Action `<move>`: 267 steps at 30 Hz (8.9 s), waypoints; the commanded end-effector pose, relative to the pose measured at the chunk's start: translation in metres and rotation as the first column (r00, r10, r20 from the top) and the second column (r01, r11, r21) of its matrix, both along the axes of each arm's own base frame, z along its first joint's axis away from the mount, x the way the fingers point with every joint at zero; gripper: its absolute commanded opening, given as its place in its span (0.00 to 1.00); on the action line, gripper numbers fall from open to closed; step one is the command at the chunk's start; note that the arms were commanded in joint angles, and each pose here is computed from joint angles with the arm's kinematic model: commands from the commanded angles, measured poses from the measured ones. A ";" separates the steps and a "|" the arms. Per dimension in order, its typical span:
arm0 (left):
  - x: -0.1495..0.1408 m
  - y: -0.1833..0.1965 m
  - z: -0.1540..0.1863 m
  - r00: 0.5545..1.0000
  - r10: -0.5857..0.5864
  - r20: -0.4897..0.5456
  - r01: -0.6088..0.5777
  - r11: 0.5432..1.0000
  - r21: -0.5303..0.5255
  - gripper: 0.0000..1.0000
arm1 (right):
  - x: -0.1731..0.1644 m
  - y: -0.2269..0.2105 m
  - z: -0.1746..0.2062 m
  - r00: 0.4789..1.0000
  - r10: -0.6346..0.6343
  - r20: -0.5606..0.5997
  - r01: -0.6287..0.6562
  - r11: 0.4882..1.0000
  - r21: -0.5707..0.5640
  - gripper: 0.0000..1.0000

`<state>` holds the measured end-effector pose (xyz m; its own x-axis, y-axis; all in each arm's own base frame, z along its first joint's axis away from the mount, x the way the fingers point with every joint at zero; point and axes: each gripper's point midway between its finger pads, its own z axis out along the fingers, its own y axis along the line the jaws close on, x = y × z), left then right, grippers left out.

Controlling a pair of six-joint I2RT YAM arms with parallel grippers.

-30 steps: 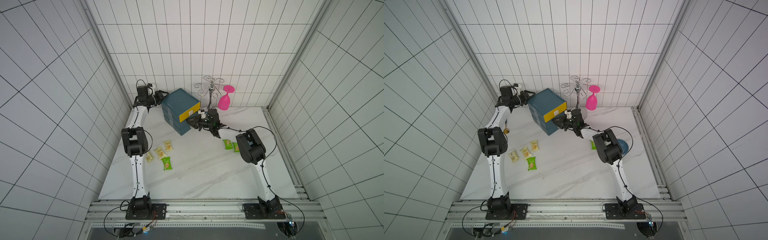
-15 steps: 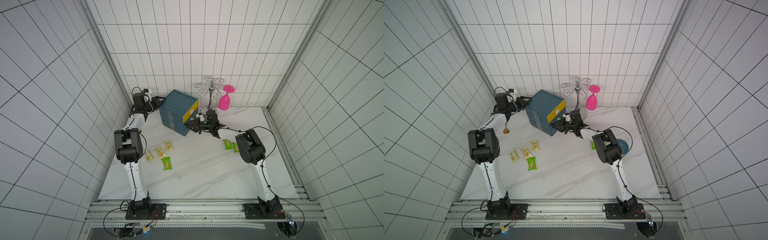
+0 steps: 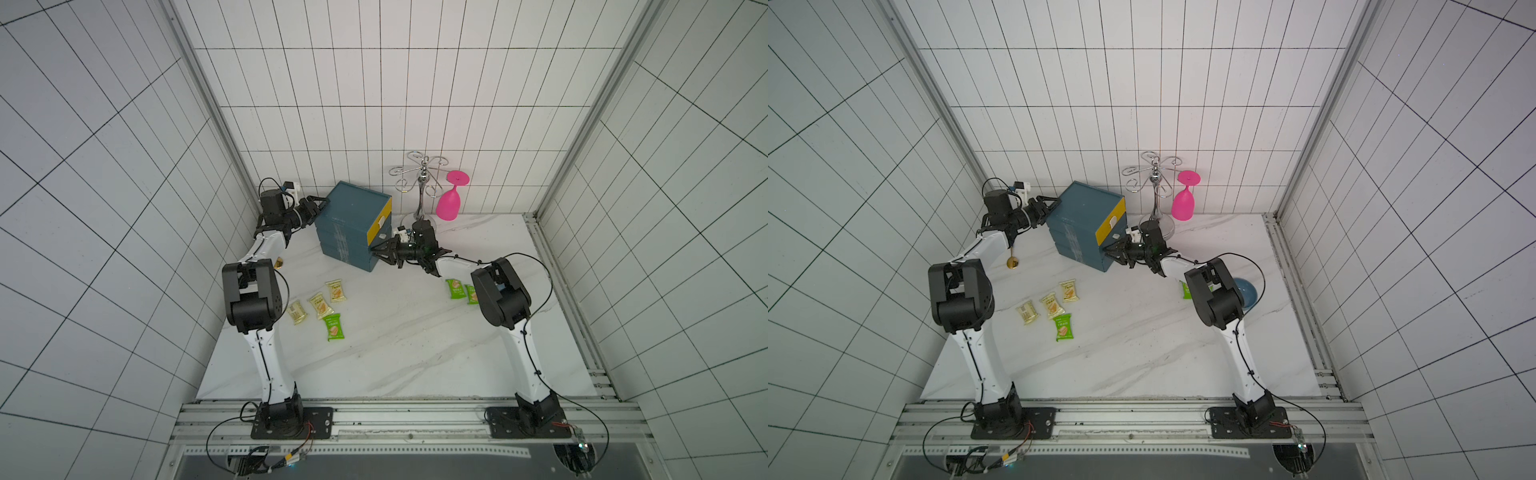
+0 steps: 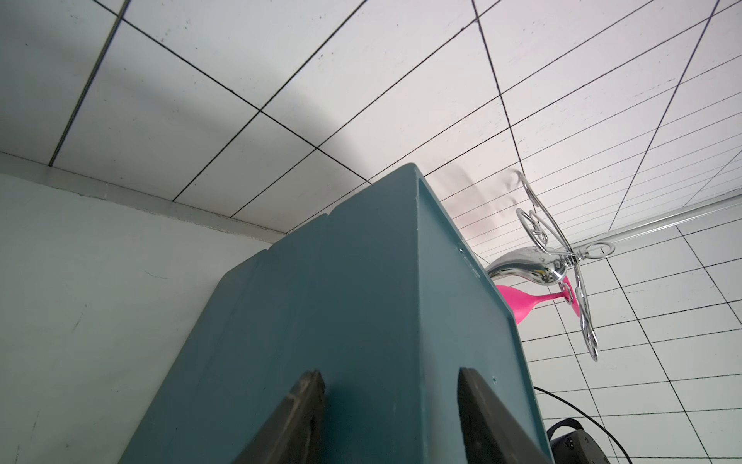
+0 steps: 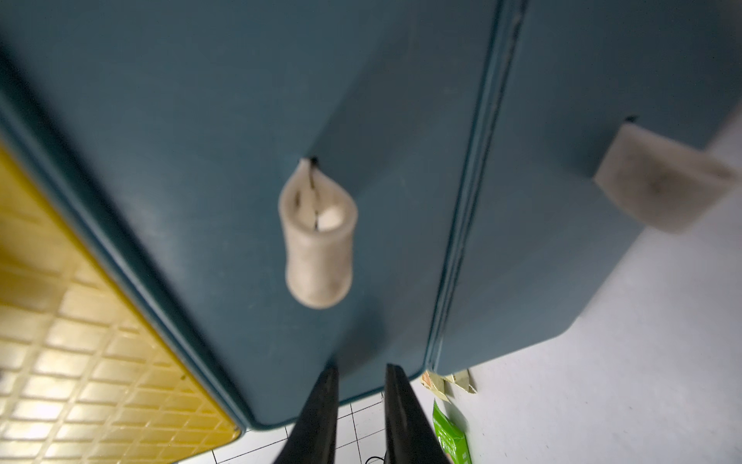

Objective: Take the cookies out of the drawer
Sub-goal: Adjust the storage box at the center of the board, then open the drawer in the storage box, then adjust the drawer in the storage box, then pick up the cookie from the drawer.

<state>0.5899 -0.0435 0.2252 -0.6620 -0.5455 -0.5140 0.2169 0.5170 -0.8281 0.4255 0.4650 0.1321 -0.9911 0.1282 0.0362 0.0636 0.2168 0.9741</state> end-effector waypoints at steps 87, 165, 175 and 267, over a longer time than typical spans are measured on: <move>-0.081 -0.127 -0.008 0.934 -0.224 -0.279 0.280 0.943 0.180 0.67 | 0.022 -0.020 -0.065 0.987 -0.162 0.002 0.162 0.986 0.032 0.32; -0.115 -0.148 0.006 0.884 -0.397 -0.246 0.424 0.904 0.064 0.64 | -0.108 -0.206 0.054 0.925 0.351 0.149 -0.100 0.601 -0.793 0.55; -0.113 -0.151 0.006 0.884 -0.397 -0.246 0.422 0.904 0.060 0.63 | -0.097 -0.145 0.040 0.769 0.631 0.105 -0.246 0.443 -0.862 0.56; -0.100 -0.134 -0.034 0.883 -0.345 -0.319 0.373 0.927 0.029 0.64 | -0.030 -0.088 -0.106 0.580 0.811 0.077 -0.123 0.181 -0.976 0.38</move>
